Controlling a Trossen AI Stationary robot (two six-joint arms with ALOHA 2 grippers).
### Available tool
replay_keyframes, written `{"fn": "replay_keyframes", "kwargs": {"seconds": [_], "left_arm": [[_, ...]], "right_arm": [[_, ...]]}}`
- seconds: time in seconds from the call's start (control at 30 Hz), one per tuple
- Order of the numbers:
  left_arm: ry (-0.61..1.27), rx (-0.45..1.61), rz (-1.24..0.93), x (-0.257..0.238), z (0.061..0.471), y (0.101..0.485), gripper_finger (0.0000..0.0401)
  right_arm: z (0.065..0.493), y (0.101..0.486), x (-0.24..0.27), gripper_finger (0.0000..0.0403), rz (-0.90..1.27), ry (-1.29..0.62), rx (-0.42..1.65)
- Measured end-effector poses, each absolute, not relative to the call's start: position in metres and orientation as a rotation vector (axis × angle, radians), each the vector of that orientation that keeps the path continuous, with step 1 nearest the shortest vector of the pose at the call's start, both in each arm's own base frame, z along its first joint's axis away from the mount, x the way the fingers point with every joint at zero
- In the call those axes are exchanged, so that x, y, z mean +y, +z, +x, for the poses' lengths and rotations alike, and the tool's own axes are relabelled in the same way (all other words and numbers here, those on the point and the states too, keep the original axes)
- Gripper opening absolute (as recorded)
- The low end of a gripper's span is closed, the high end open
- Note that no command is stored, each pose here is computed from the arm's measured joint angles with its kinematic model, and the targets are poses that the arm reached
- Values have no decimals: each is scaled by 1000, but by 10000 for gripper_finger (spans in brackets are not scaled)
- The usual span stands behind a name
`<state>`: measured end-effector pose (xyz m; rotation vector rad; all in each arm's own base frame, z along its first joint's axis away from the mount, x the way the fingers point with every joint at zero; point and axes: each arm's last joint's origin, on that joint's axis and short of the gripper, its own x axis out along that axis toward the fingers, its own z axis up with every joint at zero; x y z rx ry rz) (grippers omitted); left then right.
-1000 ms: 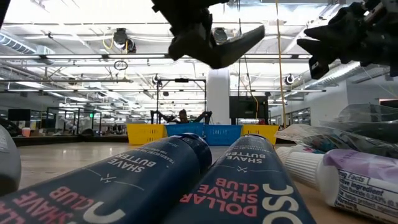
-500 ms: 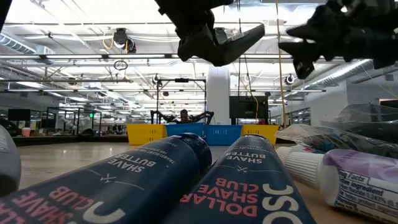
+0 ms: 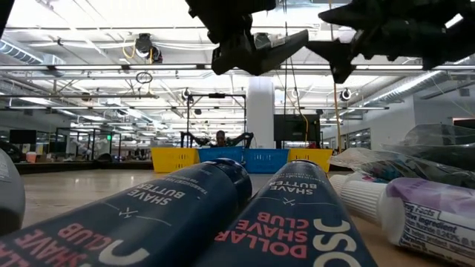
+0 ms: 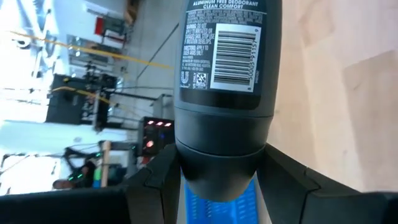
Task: Pick & Place Travel size toiletries
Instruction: Put the top deodorant cream into the right blue bin
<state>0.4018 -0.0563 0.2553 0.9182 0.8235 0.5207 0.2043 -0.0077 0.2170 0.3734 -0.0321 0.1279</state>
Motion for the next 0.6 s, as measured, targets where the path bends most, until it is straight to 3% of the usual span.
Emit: {"fn": "replay_keyframes", "kwargs": {"seconds": [0.6], "left_arm": [[587, 863, 979, -54, 400, 255, 161]], "right_arm": [[241, 222, -13, 224, 381, 0, -33]]}}
